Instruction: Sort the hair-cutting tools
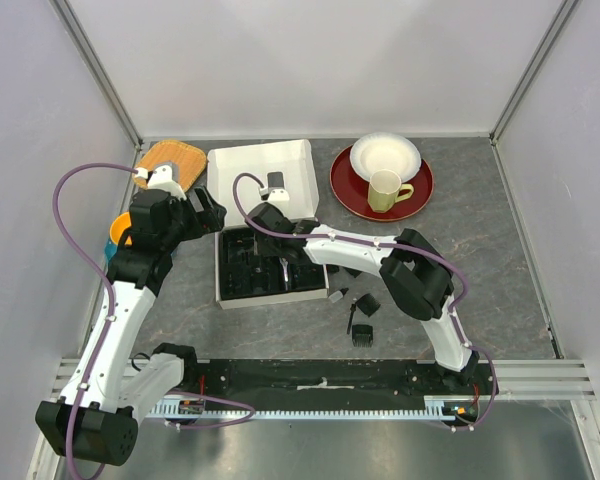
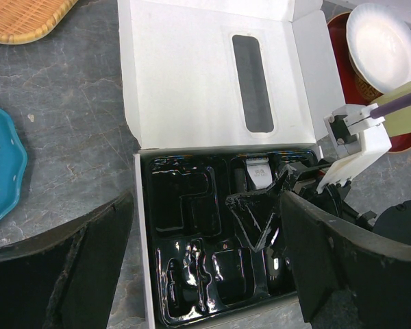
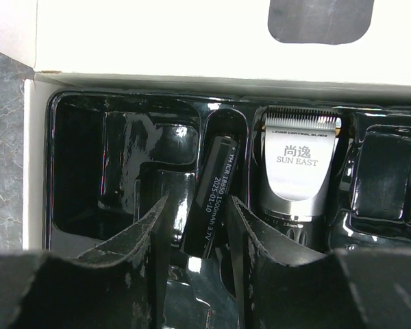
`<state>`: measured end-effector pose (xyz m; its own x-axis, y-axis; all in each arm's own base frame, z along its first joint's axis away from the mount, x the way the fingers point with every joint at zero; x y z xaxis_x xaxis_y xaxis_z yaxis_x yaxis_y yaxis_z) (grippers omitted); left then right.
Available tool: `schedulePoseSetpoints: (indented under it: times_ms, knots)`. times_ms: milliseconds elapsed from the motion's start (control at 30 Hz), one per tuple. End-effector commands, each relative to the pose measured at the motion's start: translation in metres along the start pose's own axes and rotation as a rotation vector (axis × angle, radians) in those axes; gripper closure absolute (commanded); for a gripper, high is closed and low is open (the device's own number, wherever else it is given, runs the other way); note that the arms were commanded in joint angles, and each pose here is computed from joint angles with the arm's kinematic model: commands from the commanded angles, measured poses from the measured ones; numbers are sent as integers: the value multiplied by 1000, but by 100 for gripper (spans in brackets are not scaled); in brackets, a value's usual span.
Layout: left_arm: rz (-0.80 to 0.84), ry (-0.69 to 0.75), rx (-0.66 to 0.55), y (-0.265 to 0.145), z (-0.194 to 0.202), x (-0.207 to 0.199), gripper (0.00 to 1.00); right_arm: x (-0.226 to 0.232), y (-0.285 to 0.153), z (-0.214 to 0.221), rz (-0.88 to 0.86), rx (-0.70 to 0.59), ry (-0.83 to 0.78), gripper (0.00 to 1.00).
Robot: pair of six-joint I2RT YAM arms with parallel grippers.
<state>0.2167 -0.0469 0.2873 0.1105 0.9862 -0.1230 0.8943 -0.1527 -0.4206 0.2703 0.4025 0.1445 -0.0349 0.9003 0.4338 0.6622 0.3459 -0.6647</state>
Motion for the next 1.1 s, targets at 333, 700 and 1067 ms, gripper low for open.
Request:
schedulePoseSetpoints:
  times_ms: [333, 700, 1067]
  knots:
    - [-14, -28, -44, -6, -9, 0, 7, 6, -18, -26, 60, -96, -26, 66]
    - [-14, -26, -39, -5, -8, 0, 7, 7, -12, -18, 39, -49, -30, 80]
    - [-12, -27, -39, -5, -8, 0, 7, 14, -27, -24, 2, -75, -14, 78]
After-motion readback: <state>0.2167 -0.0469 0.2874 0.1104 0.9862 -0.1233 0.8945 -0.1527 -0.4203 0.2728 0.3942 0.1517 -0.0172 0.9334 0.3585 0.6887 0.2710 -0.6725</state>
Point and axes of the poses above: each gripper's point midway between its finger pads, its own y axis out along the fingers, its own x axis along the line the jaws close on, z = x × y, the point moved 10 cm from there along -y, back along the fingers, and after that the axes turned 13 degrees about y, right-handed, at the moved point
